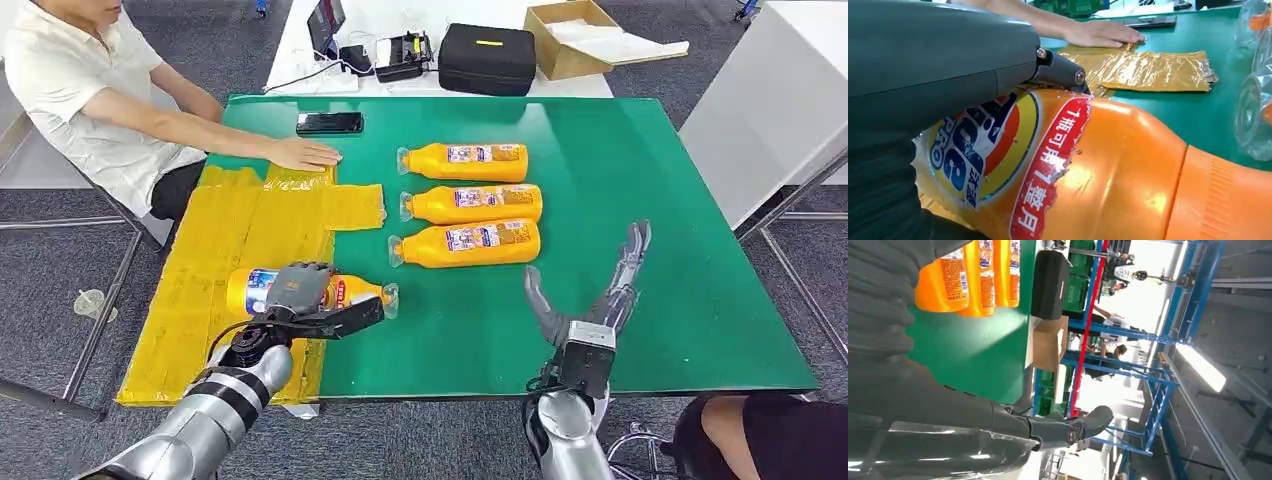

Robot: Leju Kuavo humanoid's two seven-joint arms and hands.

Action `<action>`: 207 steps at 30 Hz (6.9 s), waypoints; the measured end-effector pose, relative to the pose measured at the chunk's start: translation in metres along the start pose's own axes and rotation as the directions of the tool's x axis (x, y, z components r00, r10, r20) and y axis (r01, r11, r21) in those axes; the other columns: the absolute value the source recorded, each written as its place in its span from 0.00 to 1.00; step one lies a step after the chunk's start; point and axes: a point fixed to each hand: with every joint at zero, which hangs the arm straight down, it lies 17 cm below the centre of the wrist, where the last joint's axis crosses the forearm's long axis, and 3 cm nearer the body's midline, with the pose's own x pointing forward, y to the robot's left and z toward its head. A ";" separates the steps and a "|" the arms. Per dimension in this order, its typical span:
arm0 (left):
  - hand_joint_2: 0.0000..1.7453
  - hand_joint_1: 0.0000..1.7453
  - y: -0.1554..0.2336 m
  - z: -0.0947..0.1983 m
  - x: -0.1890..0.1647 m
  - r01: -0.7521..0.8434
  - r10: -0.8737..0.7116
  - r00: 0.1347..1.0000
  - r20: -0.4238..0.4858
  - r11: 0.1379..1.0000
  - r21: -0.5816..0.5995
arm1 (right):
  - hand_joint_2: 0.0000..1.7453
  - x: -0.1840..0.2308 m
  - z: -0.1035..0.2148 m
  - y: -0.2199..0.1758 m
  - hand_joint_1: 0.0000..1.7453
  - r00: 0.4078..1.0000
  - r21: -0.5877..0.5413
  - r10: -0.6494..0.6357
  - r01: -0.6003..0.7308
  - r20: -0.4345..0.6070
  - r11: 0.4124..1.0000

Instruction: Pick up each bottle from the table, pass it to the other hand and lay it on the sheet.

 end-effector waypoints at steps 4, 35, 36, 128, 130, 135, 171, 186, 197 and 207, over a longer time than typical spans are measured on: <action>1.00 0.35 0.001 0.000 0.001 -0.065 0.065 0.998 0.015 0.998 0.003 | 1.00 -0.003 0.002 0.001 0.00 1.000 0.005 0.000 0.000 -0.007 1.000; 1.00 0.00 -0.018 0.004 0.001 -0.132 0.139 0.988 0.065 0.986 -0.102 | 1.00 -0.018 0.006 0.002 0.00 0.999 0.015 0.000 0.001 -0.043 1.000; 1.00 0.00 -0.018 0.004 0.001 -0.132 0.139 0.988 0.065 0.986 -0.101 | 1.00 -0.018 0.006 0.002 0.00 0.999 0.016 0.000 0.000 -0.043 1.000; 1.00 0.00 0.153 0.119 0.100 -0.846 0.624 0.517 0.586 0.478 0.238 | 1.00 -0.255 0.107 0.006 0.00 0.552 0.842 0.749 -0.539 0.365 -0.013; 1.00 0.00 0.153 0.119 0.099 -0.845 0.622 0.519 0.586 0.477 0.242 | 1.00 -0.257 0.102 0.005 0.00 0.533 0.832 0.752 -0.553 0.388 -0.037; 1.00 0.00 0.153 0.119 0.099 -0.840 0.617 0.527 0.585 0.482 0.248 | 1.00 -0.259 0.091 0.006 0.00 0.498 0.810 0.754 -0.582 0.427 -0.074; 1.00 0.00 0.151 0.119 0.097 -0.825 0.606 0.549 0.576 0.501 0.260 | 1.00 -0.305 0.126 -0.070 1.00 0.464 0.933 0.826 -0.305 0.319 -0.189; 1.00 0.00 0.153 0.116 0.102 -0.834 0.603 0.530 0.596 0.500 0.235 | 1.00 -0.297 0.141 -0.088 1.00 0.571 0.981 0.803 -0.175 0.170 -0.084; 1.00 0.00 0.114 0.115 0.126 -0.981 0.877 0.076 0.475 0.150 -0.122 | 1.00 -0.230 0.161 -0.030 1.00 0.821 0.967 0.564 -0.062 -0.091 0.247; 1.00 0.00 0.063 0.131 0.162 -0.950 0.937 -0.136 0.321 -0.032 -0.310 | 1.00 -0.154 0.143 0.032 1.00 0.936 0.880 0.251 0.109 -0.248 0.463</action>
